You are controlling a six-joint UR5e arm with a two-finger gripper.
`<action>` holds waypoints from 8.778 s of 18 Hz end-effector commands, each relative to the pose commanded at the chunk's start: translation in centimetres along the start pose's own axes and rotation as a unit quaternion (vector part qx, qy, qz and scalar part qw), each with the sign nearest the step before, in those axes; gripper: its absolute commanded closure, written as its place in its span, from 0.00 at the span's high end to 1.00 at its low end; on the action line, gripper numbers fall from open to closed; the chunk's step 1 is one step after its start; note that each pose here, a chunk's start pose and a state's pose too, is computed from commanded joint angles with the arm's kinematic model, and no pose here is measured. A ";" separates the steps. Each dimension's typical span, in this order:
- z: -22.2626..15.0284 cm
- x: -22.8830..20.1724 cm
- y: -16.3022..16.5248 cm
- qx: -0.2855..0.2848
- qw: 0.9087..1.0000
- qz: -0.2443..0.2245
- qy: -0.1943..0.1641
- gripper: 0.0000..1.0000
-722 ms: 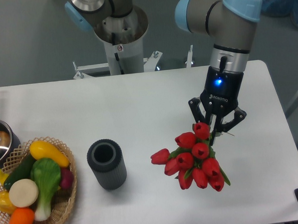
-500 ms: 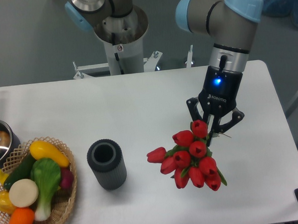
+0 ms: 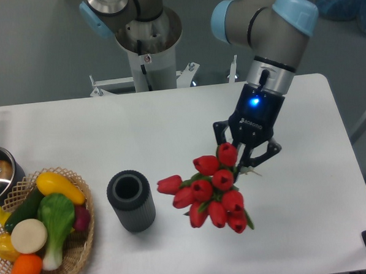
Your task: Insert the flowers into the vase
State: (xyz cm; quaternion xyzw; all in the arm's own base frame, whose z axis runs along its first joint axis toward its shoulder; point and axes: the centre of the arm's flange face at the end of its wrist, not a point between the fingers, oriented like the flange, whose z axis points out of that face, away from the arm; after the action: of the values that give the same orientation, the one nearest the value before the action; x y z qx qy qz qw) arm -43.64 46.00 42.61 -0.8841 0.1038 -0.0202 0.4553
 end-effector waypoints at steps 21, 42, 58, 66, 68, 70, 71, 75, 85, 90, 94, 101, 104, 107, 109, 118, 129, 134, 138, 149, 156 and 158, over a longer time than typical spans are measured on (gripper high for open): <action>4.2 6.6 -5.2 0.213 0.966 0.046 0.141 0.15; 5.8 10.7 -3.9 0.211 0.962 0.027 0.171 0.15; 8.5 11.4 0.1 0.203 0.962 0.014 0.183 0.16; 9.6 10.8 1.3 0.200 0.961 0.001 0.188 0.16; 9.7 10.7 1.6 0.200 0.961 -0.001 0.189 0.16; 9.9 10.5 1.9 0.199 0.962 -0.005 0.189 0.16; 10.0 10.5 2.1 0.200 0.962 -0.003 0.188 0.16; 10.9 10.0 3.4 0.200 0.961 0.001 0.189 0.16; 11.7 10.3 4.7 0.198 0.961 -0.007 0.193 0.16; 11.8 10.6 5.1 0.197 0.961 -0.012 0.195 0.16; 12.2 11.0 5.7 0.196 0.961 -0.008 0.196 0.18; 12.9 10.8 6.7 0.197 0.960 0.000 0.196 0.18; 12.9 10.8 6.7 0.197 0.960 0.000 0.196 0.18; 13.1 10.6 7.0 0.197 0.961 -0.002 0.197 0.18; 13.0 10.5 7.0 0.197 0.961 -0.002 0.195 0.19; 13.1 10.6 7.3 0.197 0.961 0.004 0.194 0.23; 13.3 10.7 7.6 0.200 0.960 0.013 0.193 0.41; 13.2 10.5 7.6 0.201 0.961 0.018 0.191 0.50; 12.6 9.8 8.1 0.205 0.962 0.034 0.179 0.83; 7.3 4.5 6.7 0.104 0.985 0.099 0.095 1.00; 1.5 1.3 2.6 -0.111 0.978 0.175 -0.019 1.00; -0.6 0.6 0.7 -0.150 0.969 0.190 -0.054 1.00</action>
State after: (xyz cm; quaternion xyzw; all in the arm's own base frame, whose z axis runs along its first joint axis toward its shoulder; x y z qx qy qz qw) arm -43.26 44.97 42.37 -0.9061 0.2475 0.1301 0.3174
